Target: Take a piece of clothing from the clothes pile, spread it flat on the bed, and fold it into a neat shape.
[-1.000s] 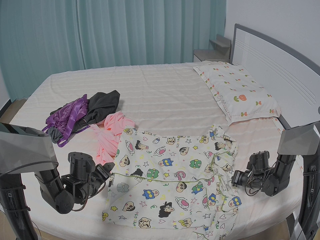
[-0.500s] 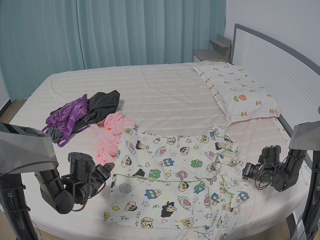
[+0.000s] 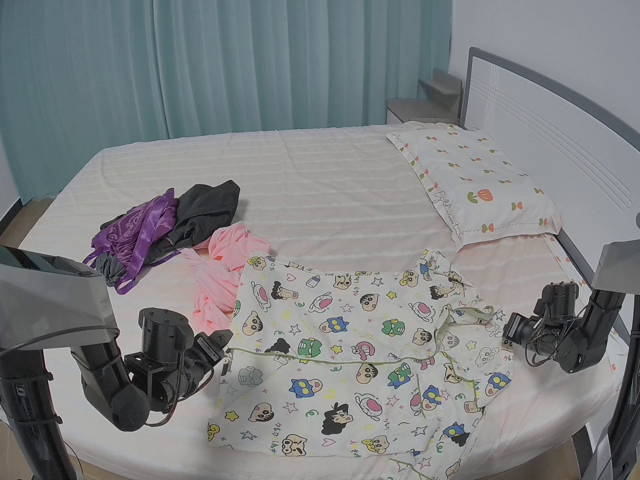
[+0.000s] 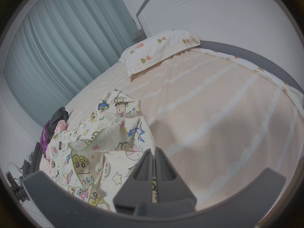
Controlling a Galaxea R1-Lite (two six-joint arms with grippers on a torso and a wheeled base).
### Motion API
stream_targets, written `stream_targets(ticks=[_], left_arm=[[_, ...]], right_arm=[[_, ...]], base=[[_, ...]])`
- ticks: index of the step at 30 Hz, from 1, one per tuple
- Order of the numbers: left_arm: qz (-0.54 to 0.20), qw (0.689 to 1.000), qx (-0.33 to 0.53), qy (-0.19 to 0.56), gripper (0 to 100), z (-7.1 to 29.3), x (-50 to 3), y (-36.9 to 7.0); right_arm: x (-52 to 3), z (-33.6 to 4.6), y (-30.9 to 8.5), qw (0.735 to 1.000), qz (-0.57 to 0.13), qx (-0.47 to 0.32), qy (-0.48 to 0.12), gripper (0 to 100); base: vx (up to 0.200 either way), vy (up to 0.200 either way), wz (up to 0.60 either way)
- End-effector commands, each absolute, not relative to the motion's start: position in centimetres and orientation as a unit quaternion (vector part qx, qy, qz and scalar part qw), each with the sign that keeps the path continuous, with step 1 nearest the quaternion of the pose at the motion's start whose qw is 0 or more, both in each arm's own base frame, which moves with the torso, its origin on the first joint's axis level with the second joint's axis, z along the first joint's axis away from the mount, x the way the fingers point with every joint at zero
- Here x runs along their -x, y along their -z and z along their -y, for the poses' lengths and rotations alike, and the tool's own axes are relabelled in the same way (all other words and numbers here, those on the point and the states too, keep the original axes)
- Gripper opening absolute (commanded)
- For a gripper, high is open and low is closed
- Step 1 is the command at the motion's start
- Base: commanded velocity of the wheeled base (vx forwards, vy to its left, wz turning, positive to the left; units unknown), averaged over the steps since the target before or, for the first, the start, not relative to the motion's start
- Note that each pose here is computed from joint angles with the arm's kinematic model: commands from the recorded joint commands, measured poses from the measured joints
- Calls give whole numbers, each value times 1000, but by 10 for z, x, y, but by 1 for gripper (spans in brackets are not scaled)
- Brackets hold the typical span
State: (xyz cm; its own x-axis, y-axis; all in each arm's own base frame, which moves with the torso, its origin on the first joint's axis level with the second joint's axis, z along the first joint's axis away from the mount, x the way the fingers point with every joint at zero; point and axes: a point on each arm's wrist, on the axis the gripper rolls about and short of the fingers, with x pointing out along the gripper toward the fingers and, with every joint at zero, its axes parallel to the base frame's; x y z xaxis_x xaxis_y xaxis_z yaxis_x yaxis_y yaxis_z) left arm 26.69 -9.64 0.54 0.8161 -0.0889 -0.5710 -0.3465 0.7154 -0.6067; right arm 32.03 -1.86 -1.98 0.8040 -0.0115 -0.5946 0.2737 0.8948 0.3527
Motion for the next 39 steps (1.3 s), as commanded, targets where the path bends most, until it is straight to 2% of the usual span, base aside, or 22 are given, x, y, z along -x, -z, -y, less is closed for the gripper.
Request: stream_targets(ticks=[1, 17, 24, 25, 32, 36, 39], left_arm=[[-302, 877, 365, -73, 100, 99, -266, -1], [-319, 875, 357, -71, 100, 102, -260, 5], [-321, 875, 357, -70, 100, 103, -259, 6], [-321, 875, 357, -70, 100, 103, -259, 6], [-342, 871, 347, -59, 100, 105, -248, 8], [-382, 861, 332, -34, 100, 103, -233, 11], [-419, 860, 289, -14, 100, 100, -217, 16]], right_arm=[[-324, 29, 27, 925, -305, -207, 88, 0], [-343, 59, 32, 931, -274, -210, 122, 0], [-342, 60, 41, 926, -286, -211, 126, 0], [-342, 60, 41, 926, -286, -211, 126, 100], [-332, 60, 36, 930, -275, -212, 124, 100], [-322, 58, 19, 935, -252, -216, 122, 100], [-303, 52, 0, 933, -244, -237, 120, 100]], base=[[0, 0, 0], [0, 0, 0], [0, 0, 0], [0, 0, 0], [0, 0, 0], [0, 0, 0], [0, 0, 0]])
